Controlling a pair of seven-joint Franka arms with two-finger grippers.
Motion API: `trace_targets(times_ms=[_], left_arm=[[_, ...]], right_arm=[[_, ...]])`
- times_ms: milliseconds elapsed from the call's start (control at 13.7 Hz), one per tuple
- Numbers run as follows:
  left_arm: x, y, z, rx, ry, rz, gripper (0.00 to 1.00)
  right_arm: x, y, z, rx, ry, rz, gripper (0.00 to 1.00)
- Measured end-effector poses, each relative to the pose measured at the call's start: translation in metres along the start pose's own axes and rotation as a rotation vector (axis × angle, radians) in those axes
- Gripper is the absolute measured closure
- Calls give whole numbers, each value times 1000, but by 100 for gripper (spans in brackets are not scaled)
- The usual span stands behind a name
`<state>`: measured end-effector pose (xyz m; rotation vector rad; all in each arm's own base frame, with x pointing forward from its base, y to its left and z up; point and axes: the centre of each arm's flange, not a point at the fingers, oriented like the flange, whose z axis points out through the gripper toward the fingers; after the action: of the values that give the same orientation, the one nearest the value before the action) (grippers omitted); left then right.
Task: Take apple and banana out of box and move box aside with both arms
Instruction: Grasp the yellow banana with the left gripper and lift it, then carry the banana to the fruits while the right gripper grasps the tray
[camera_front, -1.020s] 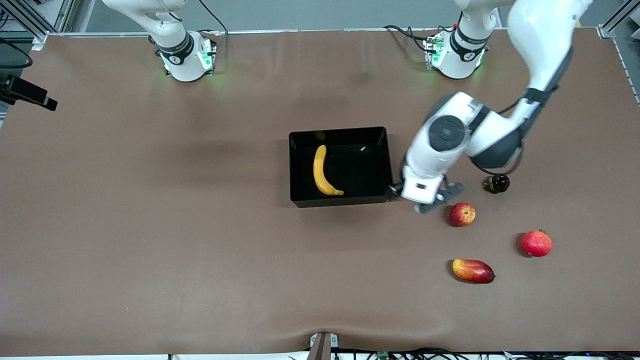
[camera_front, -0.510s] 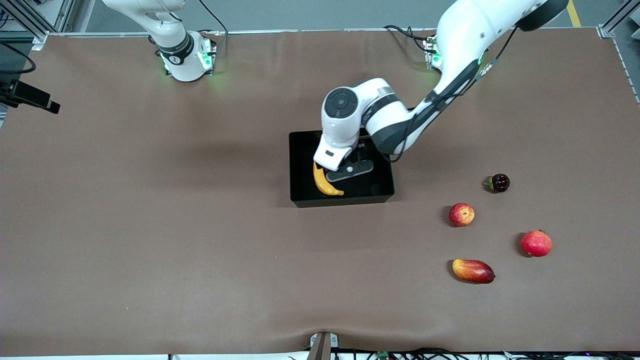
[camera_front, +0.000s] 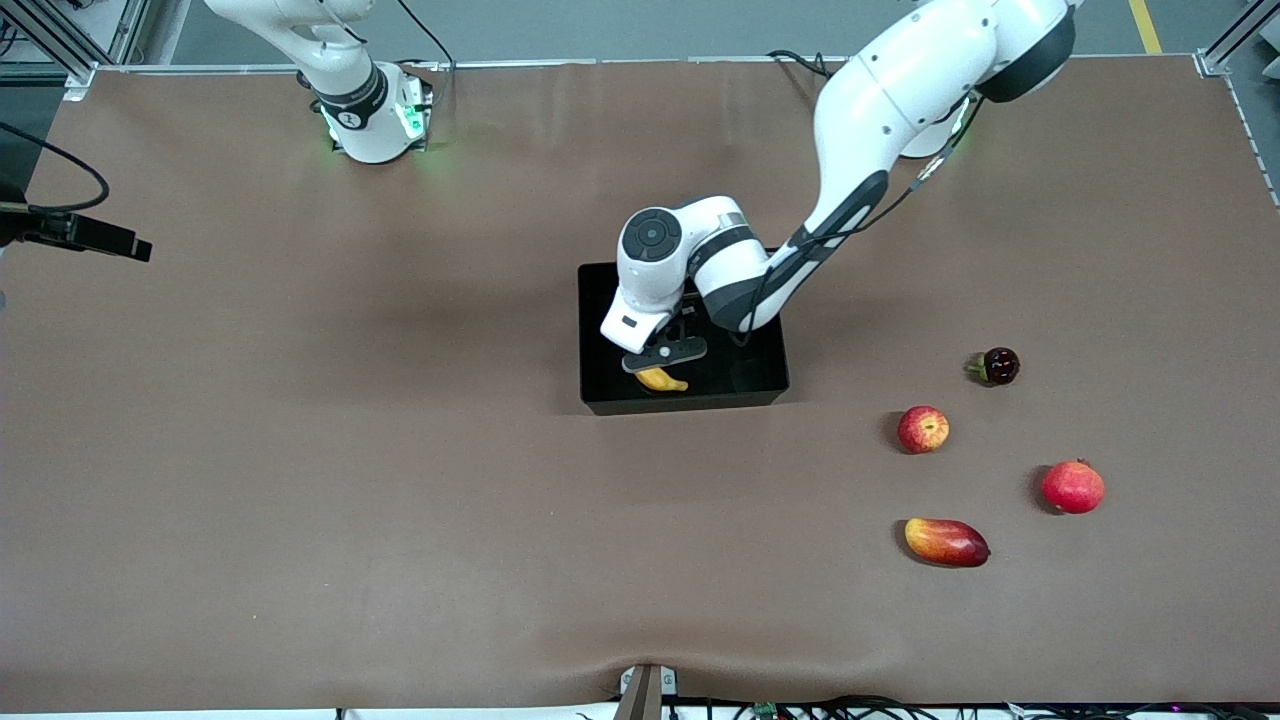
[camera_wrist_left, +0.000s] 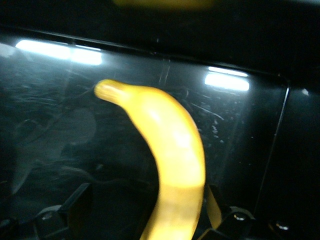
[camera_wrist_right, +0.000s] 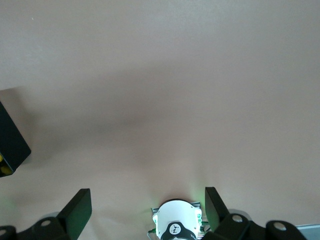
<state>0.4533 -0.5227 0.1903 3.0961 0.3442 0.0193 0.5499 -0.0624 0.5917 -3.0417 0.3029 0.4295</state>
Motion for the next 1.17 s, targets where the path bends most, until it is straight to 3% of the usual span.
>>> trace_targets(times_ms=[73,437,802,1166], left_arm=[[-4,2,7,1,5,7,6],[-4,6,10,-8,9,7,62],[1,14,-41,11,45,11,63],[24,-5,-167,21,83,-34,63]], right_arm=[[4,0,4,-1,-9,1,0],[27,-6,38,3,-77,-3,0],[59,-25,111,121,-100,-6,0],[58,-118,173,112,-50,-32,0]])
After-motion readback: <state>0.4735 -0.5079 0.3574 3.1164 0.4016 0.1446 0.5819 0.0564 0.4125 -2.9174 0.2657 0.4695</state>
